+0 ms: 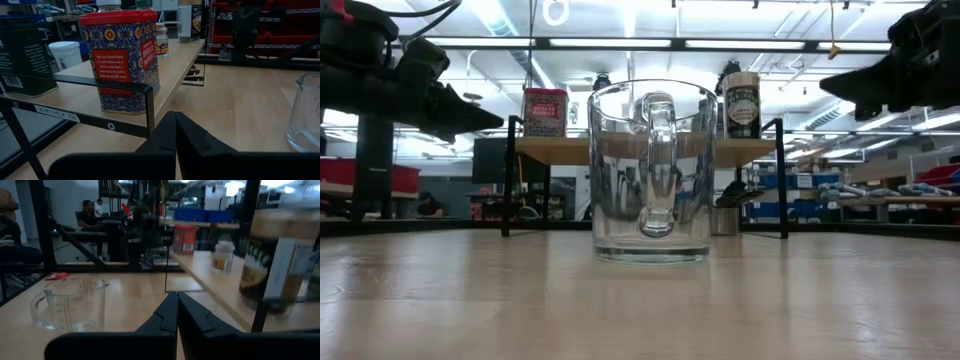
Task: Shelf spices
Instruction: Remove the golden seasoning bottle from the shelf
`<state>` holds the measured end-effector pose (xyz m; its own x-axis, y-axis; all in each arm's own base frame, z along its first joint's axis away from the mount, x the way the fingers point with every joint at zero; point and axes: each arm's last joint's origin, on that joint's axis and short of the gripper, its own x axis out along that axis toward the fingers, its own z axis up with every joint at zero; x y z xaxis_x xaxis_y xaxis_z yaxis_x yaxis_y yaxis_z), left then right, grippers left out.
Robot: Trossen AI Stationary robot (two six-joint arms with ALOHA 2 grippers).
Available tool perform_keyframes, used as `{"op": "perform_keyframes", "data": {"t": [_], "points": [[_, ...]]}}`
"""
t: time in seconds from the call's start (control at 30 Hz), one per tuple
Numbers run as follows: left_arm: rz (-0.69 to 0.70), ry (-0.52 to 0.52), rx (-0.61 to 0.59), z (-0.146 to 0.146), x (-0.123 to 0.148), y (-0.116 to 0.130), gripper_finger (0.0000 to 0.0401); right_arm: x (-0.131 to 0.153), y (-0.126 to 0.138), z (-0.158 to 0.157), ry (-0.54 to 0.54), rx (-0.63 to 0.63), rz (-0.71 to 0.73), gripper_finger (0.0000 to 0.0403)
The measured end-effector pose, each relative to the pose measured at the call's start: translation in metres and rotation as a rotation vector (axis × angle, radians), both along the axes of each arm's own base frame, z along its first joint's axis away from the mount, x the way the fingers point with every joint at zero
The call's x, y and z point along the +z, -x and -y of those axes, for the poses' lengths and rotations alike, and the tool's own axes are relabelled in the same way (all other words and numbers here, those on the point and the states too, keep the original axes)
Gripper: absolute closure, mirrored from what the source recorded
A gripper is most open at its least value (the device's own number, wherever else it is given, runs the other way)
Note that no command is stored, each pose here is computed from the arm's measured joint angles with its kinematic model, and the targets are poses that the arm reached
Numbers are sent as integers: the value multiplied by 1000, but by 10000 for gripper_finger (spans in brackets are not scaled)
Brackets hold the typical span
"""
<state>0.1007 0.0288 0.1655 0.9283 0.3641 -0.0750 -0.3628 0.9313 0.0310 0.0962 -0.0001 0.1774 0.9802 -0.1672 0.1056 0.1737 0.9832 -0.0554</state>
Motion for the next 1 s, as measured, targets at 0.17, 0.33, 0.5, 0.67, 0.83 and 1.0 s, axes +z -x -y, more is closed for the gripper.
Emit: {"op": "perform_keyframes", "data": {"t": [0.17, 0.33, 0.5, 0.67, 0.83, 1.0], "points": [[0, 0, 0, 0, 0, 0, 397, 24, 6, 0, -103, 23, 278, 395], [0, 0, 0, 0, 0, 0, 397, 47, 19, 2, -79, 10, 545, 395], [0, 0, 0, 0, 0, 0, 397, 64, 34, 4, -54, -53, 754, 395], [1, -1, 0, 0, 0, 0, 397, 86, 31, 7, -155, -149, 601, 395], [1, 0, -1, 0, 0, 0, 397, 127, 19, 7, -151, -155, 468, 395], [0, 0, 0, 0, 0, 0, 397, 168, 0, 5, -102, -168, 433, 395]]}}
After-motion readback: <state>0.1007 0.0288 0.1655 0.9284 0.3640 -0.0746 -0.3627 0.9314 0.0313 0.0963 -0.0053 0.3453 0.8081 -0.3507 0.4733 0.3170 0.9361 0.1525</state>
